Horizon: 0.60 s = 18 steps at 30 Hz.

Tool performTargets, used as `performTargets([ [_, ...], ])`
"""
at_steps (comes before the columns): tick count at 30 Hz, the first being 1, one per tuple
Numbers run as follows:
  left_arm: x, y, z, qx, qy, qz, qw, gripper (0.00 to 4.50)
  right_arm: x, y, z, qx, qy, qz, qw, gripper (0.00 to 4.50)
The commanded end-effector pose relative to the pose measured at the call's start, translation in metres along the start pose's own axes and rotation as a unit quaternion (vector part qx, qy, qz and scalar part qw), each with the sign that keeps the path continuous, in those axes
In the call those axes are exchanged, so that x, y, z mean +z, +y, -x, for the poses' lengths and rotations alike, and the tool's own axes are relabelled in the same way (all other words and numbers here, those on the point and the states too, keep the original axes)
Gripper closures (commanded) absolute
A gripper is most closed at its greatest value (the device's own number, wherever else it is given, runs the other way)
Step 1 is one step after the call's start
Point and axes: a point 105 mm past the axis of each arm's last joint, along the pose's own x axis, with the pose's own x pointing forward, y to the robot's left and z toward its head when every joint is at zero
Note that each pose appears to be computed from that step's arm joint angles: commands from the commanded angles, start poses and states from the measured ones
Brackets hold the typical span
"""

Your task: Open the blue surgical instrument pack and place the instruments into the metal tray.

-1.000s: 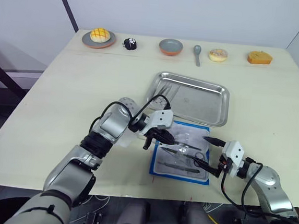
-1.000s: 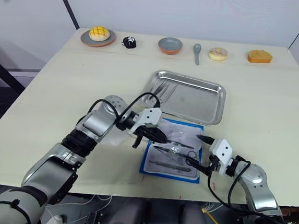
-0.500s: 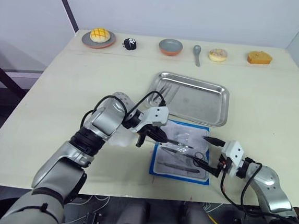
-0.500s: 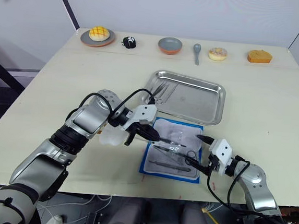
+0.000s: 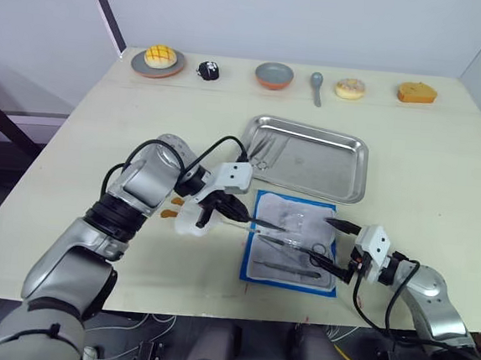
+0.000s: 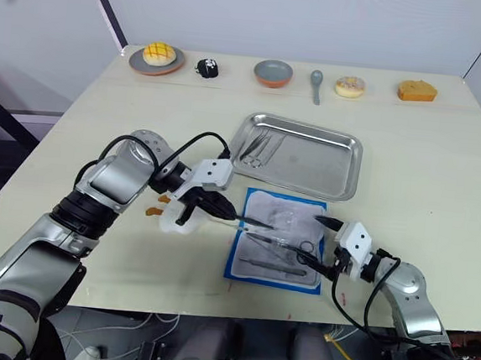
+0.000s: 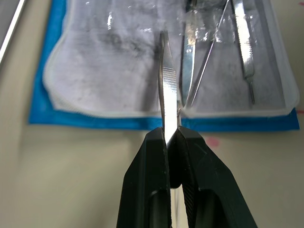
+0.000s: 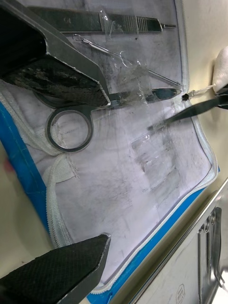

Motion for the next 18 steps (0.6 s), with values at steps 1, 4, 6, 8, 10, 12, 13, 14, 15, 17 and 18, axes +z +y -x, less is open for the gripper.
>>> performTargets([
  [1,0.009,0.000,0.020,0.005,-0.001,-0.026,1.000,4.46,-0.053,0.014,0.008,0.004,0.103,-0.041,0.994,0.00],
  [4,0.007,0.000,0.029,0.006,0.005,-0.026,1.000,4.46,-0.053,0.014,0.008,0.004,0.103,-0.041,0.994,0.00],
  [6,0.007,-0.001,0.037,0.007,0.007,-0.026,1.000,4.46,-0.053,0.013,0.008,0.004,0.103,-0.041,0.994,0.00],
  [8,0.011,-0.001,0.044,0.010,-0.002,-0.021,1.000,4.46,-0.053,0.013,0.008,0.004,0.103,-0.040,0.994,0.00],
  [10,0.025,-0.001,0.051,0.011,-0.044,-0.010,0.999,4.46,-0.053,0.013,0.007,0.005,0.102,-0.040,0.994,0.00],
  [12,0.046,0.002,0.056,0.016,-0.107,0.019,0.994,4.46,-0.052,0.014,0.006,0.006,0.101,-0.040,0.994,0.00],
  [13,0.053,0.002,0.057,0.017,-0.131,0.029,0.991,4.46,-0.052,0.014,0.006,0.006,0.101,-0.040,0.994,0.00],
  [14,0.060,0.003,0.057,0.021,-0.151,0.039,0.988,4.46,-0.052,0.014,0.006,0.006,0.101,-0.040,0.994,0.00],
  [15,0.067,0.005,0.057,0.028,-0.174,0.049,0.983,4.46,-0.053,0.015,0.006,0.007,0.101,-0.041,0.994,0.00],
  [17,0.077,0.011,0.056,0.052,-0.210,0.066,0.974,4.46,-0.053,0.015,0.006,0.007,0.101,-0.041,0.994,0.00],
  [18,0.082,0.016,0.054,0.067,-0.231,0.079,0.968,4.46,-0.053,0.016,0.007,0.008,0.101,-0.041,0.994,0.00],
])
